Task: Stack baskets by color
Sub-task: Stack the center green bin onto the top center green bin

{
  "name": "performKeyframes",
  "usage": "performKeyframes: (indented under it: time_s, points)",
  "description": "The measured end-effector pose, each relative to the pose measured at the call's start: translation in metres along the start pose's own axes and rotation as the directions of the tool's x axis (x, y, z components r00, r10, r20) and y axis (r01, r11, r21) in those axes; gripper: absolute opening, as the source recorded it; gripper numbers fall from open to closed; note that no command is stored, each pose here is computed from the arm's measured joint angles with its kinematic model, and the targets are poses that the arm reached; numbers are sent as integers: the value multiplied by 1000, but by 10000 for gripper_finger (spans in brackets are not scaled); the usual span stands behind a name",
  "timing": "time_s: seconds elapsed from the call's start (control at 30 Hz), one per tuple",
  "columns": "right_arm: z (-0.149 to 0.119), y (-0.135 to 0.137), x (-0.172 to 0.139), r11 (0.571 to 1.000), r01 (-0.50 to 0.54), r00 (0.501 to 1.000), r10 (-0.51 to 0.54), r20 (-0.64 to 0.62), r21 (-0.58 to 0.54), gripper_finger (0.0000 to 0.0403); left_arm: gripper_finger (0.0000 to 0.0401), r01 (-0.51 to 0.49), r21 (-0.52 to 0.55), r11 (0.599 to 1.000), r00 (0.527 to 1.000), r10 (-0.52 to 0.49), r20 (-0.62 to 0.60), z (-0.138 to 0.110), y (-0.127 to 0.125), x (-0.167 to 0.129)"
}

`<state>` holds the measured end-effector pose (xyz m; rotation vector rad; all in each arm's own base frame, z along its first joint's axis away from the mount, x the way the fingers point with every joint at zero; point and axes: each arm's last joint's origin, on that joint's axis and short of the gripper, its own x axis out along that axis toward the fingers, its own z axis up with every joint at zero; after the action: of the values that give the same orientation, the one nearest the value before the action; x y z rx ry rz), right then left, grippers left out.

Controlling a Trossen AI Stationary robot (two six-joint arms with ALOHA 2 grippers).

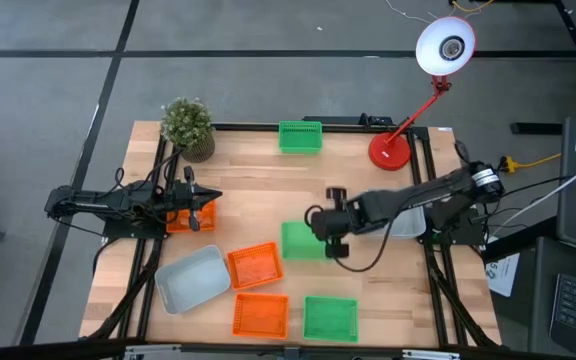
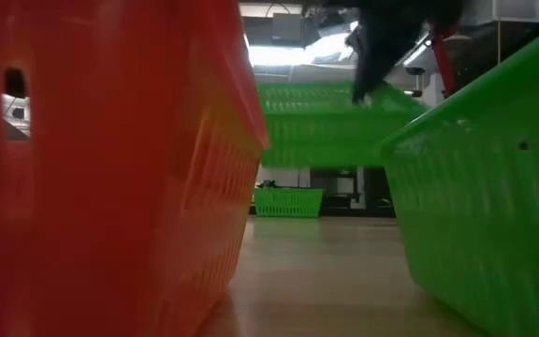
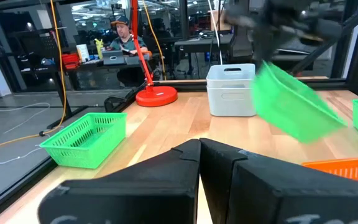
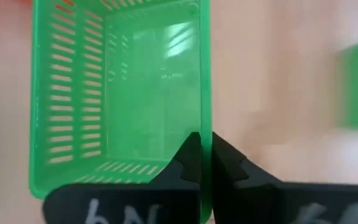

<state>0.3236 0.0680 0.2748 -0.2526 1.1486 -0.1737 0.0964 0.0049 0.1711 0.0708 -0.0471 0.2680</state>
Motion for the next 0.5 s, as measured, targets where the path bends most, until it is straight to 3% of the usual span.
performKeyframes:
  time_s: [0.17, 0.27, 0.37, 0.5]
  points:
    - [17, -46, -14, 965, 250, 968, -249, 32, -72, 2, 0, 0, 0, 1000, 1000, 0, 0, 0, 0, 0]
    - [21, -82, -10, 939, 332, 943, -332, 20, -89, 2, 0, 0, 0, 1000, 1000, 0, 0, 0, 0, 0]
    - [20, -125, 0, 928, 363, 932, -363, 16, -80, 2, 0, 0, 0, 1000, 1000, 0, -1, 0, 0, 0]
    - [12, -187, 11, 949, 311, 948, -306, 84, -47, 2, 0, 0, 0, 1000, 1000, 0, -1, 0, 0, 0]
